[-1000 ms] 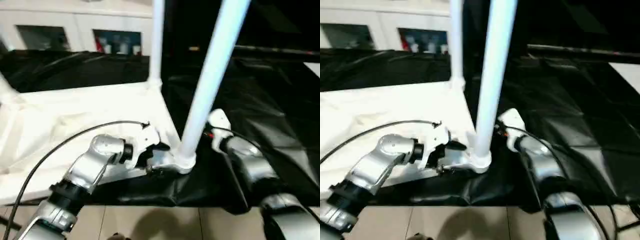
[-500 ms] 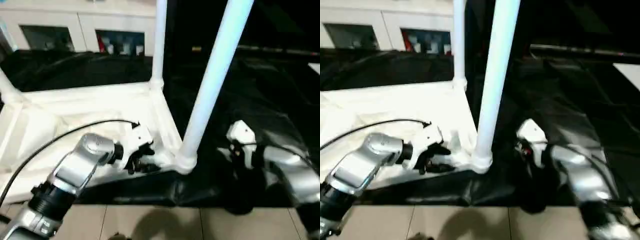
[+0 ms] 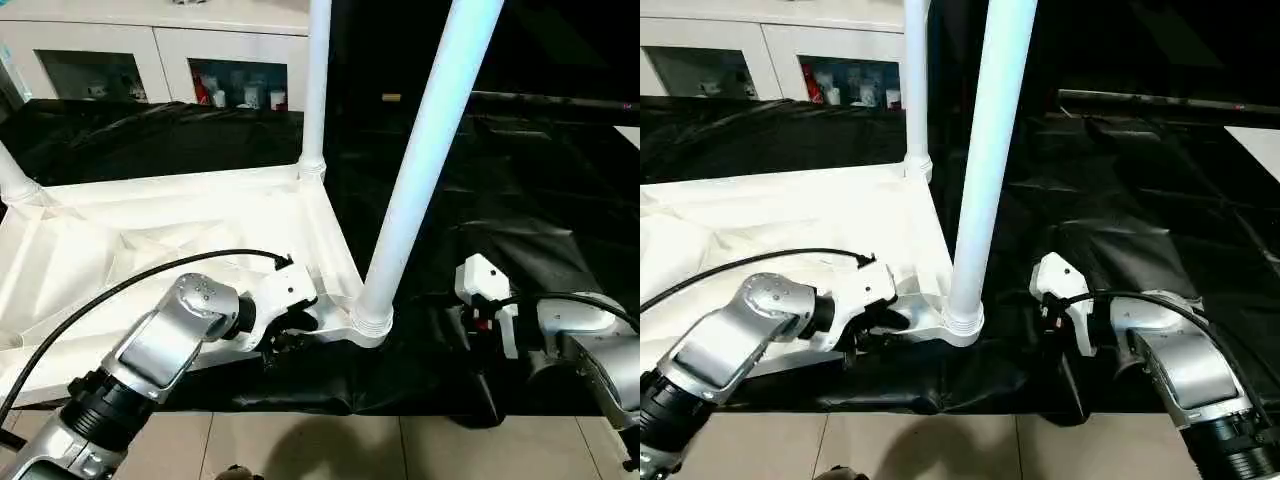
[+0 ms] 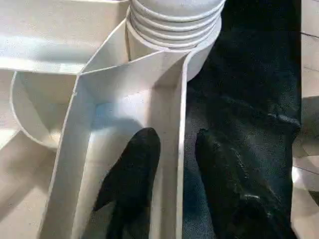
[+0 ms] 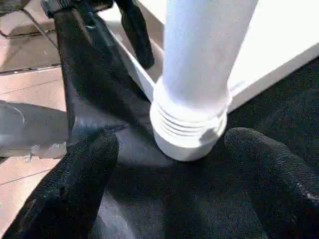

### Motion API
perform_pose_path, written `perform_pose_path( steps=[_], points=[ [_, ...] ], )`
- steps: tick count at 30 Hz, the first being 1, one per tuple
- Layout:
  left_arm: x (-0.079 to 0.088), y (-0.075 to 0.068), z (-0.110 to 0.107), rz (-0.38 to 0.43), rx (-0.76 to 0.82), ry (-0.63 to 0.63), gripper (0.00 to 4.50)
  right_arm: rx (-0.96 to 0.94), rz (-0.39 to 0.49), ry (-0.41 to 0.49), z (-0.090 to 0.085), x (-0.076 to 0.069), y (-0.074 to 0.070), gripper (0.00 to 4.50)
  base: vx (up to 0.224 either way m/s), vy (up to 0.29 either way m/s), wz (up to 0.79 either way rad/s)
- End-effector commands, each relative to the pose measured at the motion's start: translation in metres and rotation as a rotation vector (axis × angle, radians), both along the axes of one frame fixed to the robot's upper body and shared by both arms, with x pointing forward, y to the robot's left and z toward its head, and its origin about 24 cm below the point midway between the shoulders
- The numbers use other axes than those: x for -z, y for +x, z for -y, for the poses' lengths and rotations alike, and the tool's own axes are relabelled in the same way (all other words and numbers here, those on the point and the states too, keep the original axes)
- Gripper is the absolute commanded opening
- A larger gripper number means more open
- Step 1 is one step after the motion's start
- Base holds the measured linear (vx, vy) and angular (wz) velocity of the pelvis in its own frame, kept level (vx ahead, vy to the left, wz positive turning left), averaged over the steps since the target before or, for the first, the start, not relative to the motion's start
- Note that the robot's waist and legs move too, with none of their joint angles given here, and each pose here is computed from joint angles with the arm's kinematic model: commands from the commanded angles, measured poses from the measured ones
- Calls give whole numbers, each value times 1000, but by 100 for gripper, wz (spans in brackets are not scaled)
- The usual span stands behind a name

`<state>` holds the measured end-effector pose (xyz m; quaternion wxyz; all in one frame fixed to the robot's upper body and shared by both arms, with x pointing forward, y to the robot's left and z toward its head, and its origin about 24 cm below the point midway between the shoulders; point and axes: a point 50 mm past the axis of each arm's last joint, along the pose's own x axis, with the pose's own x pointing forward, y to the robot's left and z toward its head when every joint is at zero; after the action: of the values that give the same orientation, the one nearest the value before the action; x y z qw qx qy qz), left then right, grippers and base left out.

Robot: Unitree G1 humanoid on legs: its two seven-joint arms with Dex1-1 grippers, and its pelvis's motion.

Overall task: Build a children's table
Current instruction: Rotate leg to tighten

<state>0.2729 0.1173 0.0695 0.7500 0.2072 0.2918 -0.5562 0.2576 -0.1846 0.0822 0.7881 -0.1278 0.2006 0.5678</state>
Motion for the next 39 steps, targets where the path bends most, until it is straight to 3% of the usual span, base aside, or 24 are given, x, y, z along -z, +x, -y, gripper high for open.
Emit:
perform_pose_path(
  steps=[1,10,14,23,29,32,35,39],
  points=[
    [2,3,-4,28,-5,36,116,-3,1,-3,0,-3,-1,403,0,0,0],
    [8,10,-3,99,128,-32,48,1,3,-1,-3,-3,0,403,0,0,0],
    [18,19,-8,151,183,31,8,3,10,-4,-4,-2,0,403,0,0,0],
    [15,29,13,288,422,-49,4,18,22,1,-4,0,2,403,0,0,0],
    [15,42,9,326,353,-12,4,40,40,2,-3,0,4,403,0,0,0],
    [17,49,-1,281,252,-36,4,81,73,0,-2,2,7,403,0,0,0],
    [17,49,-10,175,217,-111,4,176,112,-3,-2,6,18,403,0,0,0],
    [17,52,-18,160,157,-117,4,276,137,0,-5,12,29,403,0,0,0]
  ],
)
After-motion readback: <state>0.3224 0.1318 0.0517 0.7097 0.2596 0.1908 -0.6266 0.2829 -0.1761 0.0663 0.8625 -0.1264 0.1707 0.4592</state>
